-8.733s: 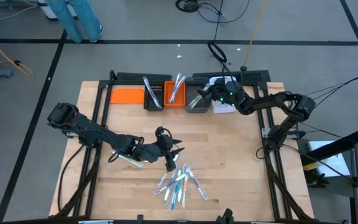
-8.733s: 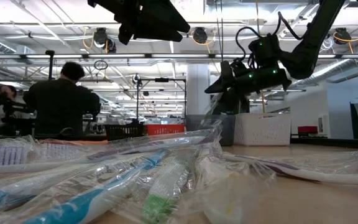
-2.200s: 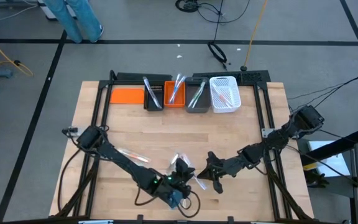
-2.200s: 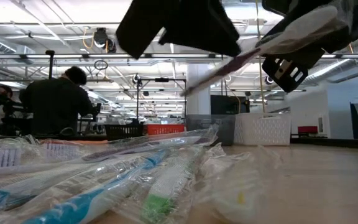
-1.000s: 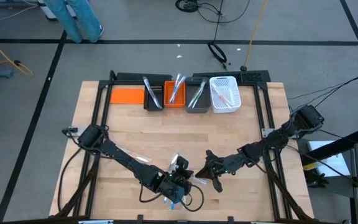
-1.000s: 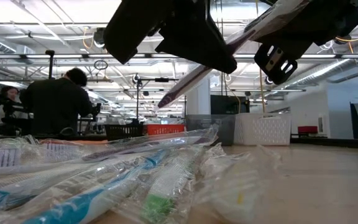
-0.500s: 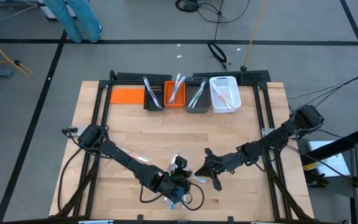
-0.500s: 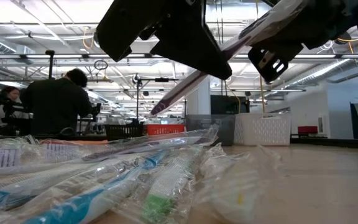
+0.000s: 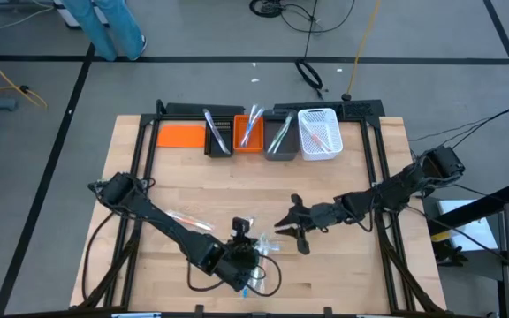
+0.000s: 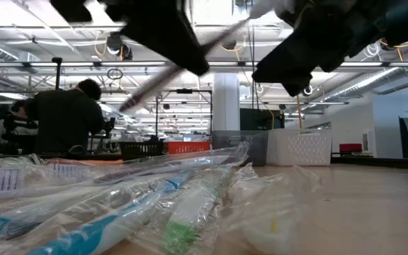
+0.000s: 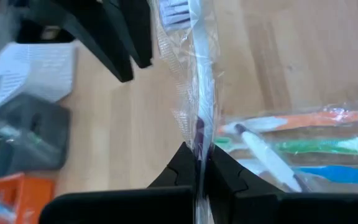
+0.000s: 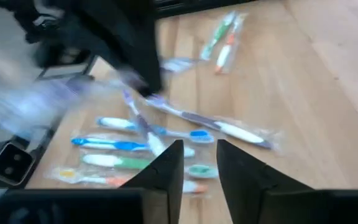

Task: Pick & Place Toothbrushes
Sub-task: Put the violet toothbrush into the black basket

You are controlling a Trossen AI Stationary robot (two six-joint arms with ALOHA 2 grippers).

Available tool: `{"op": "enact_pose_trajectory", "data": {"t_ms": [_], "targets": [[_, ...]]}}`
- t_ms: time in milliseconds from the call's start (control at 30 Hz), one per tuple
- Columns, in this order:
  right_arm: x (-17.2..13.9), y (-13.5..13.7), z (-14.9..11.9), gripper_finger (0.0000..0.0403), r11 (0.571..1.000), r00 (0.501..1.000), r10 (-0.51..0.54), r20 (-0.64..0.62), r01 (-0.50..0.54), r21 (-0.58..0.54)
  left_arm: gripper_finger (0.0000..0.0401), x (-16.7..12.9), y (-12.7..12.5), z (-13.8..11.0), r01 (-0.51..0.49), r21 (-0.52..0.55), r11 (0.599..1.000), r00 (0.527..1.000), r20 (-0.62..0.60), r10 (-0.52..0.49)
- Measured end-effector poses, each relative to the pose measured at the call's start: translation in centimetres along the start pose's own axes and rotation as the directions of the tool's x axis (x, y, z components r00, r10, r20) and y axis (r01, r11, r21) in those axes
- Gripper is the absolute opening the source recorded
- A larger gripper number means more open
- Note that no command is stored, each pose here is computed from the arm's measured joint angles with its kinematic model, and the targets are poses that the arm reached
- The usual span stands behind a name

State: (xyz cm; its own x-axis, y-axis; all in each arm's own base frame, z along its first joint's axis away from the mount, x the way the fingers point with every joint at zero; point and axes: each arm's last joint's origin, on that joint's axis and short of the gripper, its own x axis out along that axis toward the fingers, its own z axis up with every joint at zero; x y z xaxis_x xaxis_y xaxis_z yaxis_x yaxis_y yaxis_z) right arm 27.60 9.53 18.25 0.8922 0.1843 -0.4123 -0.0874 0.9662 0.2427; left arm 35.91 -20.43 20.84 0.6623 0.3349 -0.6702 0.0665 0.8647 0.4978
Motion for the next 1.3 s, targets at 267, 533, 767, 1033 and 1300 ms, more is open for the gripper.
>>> {"op": "enact_pose_trajectory", "data": {"t_ms": [267,533,767,1033,1300], "targets": [[-0.3,0.2,0.1,0.0106,1.000,1.000,0.008,-0.004,-0.008,0.004,0.0004,-3.4,4.3,-0.4,-0.140,-0.226,0.964,0.990,-0.050,0.132],[-0.5,1.2,-0.2,0.0101,0.999,0.999,0.037,-0.013,-0.037,-0.011,0.0005,-4.4,9.3,-1.9,-0.214,-0.424,0.880,0.977,-0.107,0.186],[-0.6,1.8,-0.5,0.0100,0.998,0.998,0.058,-0.018,-0.058,-0.025,0.0005,-3.7,12.8,-5.5,-0.260,-0.583,0.770,0.965,-0.120,0.234],[-0.6,1.9,-0.3,0.0100,0.997,0.998,0.066,-0.002,-0.066,-0.026,0.0008,-3.2,16.1,-9.6,-0.222,-0.760,0.611,0.947,-0.019,0.321],[-0.6,2.0,-0.3,0.0100,0.997,0.998,0.067,0.000,-0.067,-0.026,0.0009,-1.8,18.4,-13.2,-0.193,-0.858,0.476,0.913,0.020,0.407]]}}
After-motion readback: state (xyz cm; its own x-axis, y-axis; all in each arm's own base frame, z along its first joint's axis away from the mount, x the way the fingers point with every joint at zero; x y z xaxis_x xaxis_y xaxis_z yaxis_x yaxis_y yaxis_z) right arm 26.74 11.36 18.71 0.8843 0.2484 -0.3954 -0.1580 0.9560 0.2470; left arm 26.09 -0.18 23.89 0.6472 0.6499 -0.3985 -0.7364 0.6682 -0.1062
